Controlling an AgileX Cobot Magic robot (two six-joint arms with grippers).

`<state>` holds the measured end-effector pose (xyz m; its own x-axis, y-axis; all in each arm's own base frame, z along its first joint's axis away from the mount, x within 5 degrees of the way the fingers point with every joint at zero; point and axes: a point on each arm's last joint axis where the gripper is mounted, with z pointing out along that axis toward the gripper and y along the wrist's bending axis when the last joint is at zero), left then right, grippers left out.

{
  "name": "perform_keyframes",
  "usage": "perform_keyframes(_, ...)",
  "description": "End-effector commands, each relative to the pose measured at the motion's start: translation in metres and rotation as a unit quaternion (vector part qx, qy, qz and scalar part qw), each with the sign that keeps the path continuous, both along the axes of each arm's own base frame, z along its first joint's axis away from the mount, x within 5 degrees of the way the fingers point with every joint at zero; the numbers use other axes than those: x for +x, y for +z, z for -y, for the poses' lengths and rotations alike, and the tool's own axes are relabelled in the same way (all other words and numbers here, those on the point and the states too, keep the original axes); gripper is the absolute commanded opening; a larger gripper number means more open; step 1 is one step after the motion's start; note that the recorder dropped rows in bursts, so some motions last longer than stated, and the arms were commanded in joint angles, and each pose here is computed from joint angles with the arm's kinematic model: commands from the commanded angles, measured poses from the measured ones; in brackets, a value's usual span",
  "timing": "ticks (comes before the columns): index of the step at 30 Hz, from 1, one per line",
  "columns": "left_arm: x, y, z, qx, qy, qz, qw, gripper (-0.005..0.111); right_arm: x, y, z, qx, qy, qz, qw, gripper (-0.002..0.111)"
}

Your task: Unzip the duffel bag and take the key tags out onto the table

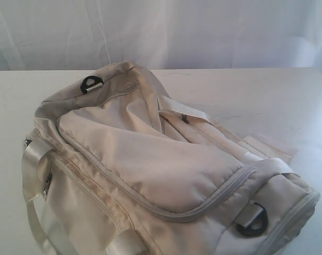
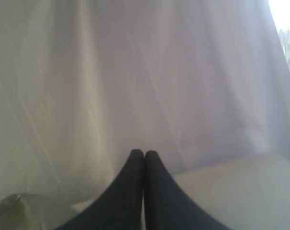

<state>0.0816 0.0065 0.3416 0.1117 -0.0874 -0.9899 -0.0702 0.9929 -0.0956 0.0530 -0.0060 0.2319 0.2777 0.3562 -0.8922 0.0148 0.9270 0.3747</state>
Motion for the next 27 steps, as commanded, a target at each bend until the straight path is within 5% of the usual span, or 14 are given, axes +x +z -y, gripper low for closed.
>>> perform_keyframes(1, 0.026, 0.003, 0.005, -0.027, -0.040, -0.217, 0.975, 0.000, -0.004, -0.001, 0.003, 0.127, -0.004, -0.117, 0.985, 0.000)
perform_keyframes(5, 0.045, 0.018, 0.025, 0.052, -0.187, -0.311, 0.931, 0.000, -0.005, 0.025, 0.002, 0.085, -0.010, -0.155, 0.984, 0.000)
perform_keyframes(10, 0.082, 0.037, 0.050, 0.082, -0.407, -0.376, 0.828, 0.000, 0.013, 0.055, -0.007, 0.040, 0.054, -0.262, 0.963, 0.000)
perform_keyframes(13, 0.113, 0.042, 0.045, 0.094, -0.421, -0.425, 0.796, 0.000, 0.027, 0.065, -0.018, 0.008, 0.126, -0.354, 0.927, 0.000)
perform_keyframes(16, 0.172, 0.050, 0.034, 0.090, -0.410, -0.486, 0.767, 0.000, 0.043, 0.077, -0.032, -0.036, 0.230, -0.469, 0.852, 0.000)
perform_keyframes(19, 0.229, 0.051, 0.028, 0.073, -0.400, -0.490, 0.771, 0.000, 0.052, 0.088, -0.034, -0.035, 0.253, -0.512, 0.820, 0.001)
perform_keyframes(21, 0.257, 0.044, 0.026, 0.071, -0.401, -0.493, 0.769, 0.000, 0.056, 0.093, -0.034, -0.043, 0.259, -0.516, 0.816, 0.012)
perform_keyframes(22, 0.271, 0.037, 0.024, 0.077, -0.405, -0.493, 0.766, 0.006, 0.058, 0.093, -0.034, -0.043, 0.262, -0.521, 0.811, 0.026)
perform_keyframes(25, 0.297, 0.009, 0.033, 0.073, -0.417, -0.504, 0.753, 0.038, 0.061, 0.090, -0.034, -0.031, 0.265, -0.538, 0.800, 0.067)
perform_keyframes(27, 0.311, -0.007, 0.043, 0.088, -0.424, -0.495, 0.753, 0.059, 0.062, 0.089, -0.034, -0.004, 0.257, -0.548, 0.796, 0.078)
